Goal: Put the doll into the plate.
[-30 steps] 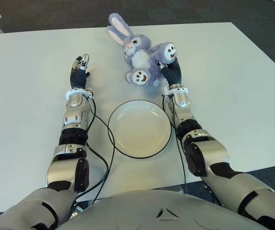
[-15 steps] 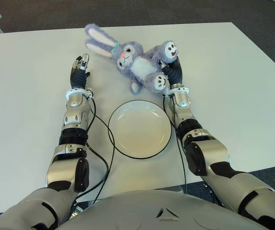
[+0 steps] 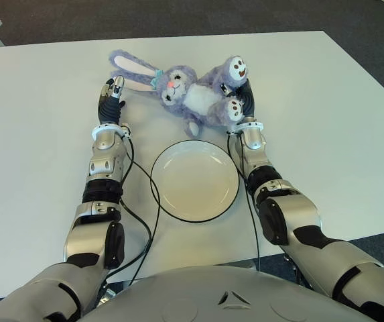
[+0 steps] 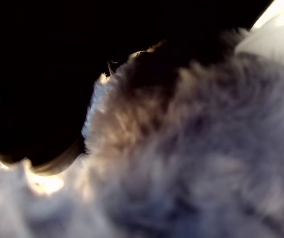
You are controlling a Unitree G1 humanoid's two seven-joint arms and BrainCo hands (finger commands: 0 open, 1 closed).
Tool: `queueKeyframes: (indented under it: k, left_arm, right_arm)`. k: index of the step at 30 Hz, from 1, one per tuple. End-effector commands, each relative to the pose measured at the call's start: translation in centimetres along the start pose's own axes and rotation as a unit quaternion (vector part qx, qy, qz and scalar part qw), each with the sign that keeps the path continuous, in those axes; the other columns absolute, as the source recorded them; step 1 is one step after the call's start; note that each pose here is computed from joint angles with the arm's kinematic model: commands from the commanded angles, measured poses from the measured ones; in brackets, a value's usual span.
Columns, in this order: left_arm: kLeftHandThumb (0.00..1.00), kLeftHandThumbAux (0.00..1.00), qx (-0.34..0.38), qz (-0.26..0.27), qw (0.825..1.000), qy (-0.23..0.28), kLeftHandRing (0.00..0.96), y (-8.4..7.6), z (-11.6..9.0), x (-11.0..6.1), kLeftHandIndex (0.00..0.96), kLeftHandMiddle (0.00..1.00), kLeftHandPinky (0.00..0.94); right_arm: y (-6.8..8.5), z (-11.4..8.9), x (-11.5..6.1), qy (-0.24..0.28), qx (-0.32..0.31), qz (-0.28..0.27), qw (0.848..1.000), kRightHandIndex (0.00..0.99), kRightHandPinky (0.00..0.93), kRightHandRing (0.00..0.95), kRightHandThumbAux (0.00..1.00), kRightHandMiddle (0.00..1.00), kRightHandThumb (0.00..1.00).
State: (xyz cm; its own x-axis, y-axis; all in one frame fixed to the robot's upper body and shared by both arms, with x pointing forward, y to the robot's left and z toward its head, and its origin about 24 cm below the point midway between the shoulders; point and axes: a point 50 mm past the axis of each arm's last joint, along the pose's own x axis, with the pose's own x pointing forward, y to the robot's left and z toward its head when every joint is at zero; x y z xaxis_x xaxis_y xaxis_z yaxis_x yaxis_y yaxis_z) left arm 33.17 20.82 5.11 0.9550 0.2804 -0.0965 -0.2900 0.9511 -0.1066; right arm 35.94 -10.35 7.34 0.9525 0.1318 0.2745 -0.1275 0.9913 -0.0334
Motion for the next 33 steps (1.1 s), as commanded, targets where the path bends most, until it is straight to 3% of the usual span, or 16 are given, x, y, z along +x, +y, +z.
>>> queueKeyframes:
  k: [1,12,20,33]
  left_arm:
    - [0.0,0.374,0.01,0.003,1.0,0.028,0.054,0.14,-1.12,-0.18,0.0,0.08,0.0]
    - [0.0,0.373,0.007,0.004,0.999,0.031,0.056,0.13,-1.12,-0.13,0.0,0.084,0.0]
    - [0.0,0.372,0.007,0.002,0.999,0.031,0.061,0.12,-1.1,-0.14,0.0,0.09,0.0]
    - [0.0,0.376,0.008,0.003,0.999,0.031,0.059,0.03,-1.12,-0.14,0.0,0.088,0.0]
  right_arm:
    - [-0.13,-3.66,-3.01,0.083,0.005,-0.003,0.997,0.43,0.598,0.709,0.713,0.692,0.705]
    - [-0.23,-3.61,-2.97,0.082,0.007,0.0,0.997,0.43,0.621,0.699,0.714,0.684,0.703]
    - [-0.37,-3.57,-2.87,0.082,0.012,-0.008,0.996,0.434,0.802,0.804,0.714,0.783,0.709]
    - [-0.49,-3.65,-2.86,0.087,0.055,-0.025,0.994,0.432,0.864,0.861,0.717,0.832,0.703]
